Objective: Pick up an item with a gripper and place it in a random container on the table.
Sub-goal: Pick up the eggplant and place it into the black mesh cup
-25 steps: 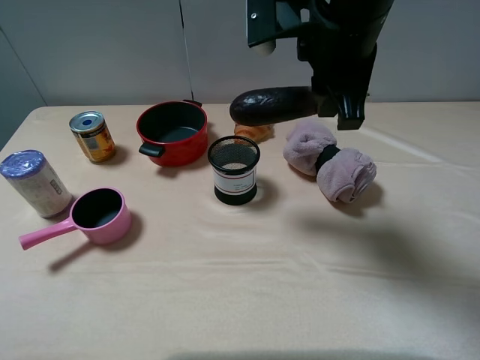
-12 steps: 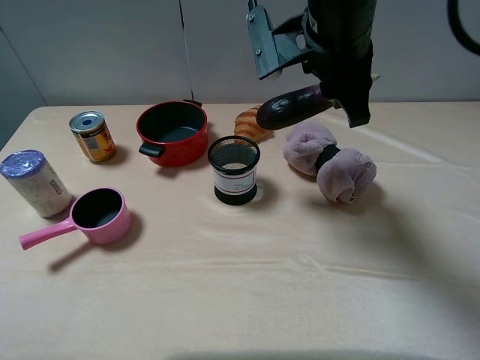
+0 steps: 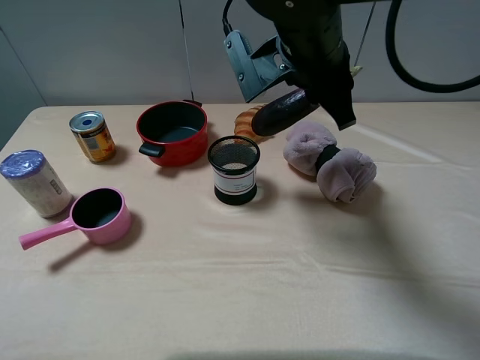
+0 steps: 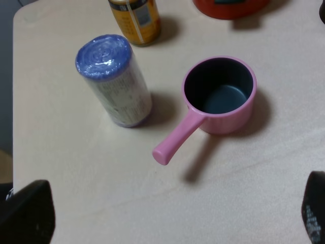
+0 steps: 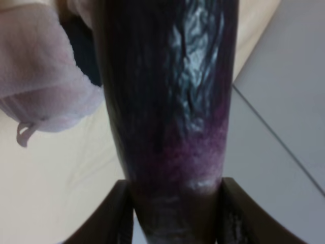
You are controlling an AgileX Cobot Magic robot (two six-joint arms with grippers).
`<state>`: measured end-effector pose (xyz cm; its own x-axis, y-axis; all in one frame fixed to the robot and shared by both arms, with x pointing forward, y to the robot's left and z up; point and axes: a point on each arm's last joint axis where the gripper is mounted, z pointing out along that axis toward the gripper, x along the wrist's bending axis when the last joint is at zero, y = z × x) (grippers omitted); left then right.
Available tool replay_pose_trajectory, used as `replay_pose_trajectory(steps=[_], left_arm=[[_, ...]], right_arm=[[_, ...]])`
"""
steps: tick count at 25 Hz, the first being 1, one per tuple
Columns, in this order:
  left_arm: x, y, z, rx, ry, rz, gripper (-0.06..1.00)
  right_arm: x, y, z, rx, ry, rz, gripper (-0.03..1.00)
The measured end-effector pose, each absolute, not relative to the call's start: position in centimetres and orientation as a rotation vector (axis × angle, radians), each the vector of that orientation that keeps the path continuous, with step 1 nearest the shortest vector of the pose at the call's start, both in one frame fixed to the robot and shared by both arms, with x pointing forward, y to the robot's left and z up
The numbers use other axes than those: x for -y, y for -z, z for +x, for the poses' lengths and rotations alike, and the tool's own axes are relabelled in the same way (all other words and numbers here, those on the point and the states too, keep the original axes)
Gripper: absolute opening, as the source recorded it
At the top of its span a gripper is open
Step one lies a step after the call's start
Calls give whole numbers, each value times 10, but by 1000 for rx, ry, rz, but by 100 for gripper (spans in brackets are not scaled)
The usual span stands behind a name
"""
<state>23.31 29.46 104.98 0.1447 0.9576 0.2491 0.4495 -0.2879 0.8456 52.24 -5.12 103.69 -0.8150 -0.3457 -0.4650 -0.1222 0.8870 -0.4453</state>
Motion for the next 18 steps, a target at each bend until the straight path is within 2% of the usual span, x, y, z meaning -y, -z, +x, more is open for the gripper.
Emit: replay_pose_trajectory(steps=[12,18], left_arm=[[-295,-1050,233,-1346,-1082,1823,99],[-295,-1050,233,-1346,-1082,1823,99]], right_arm=[[7,-1018,525,-2488,511,-403,26],[2,-1002,527,-2522,527,-410,26]])
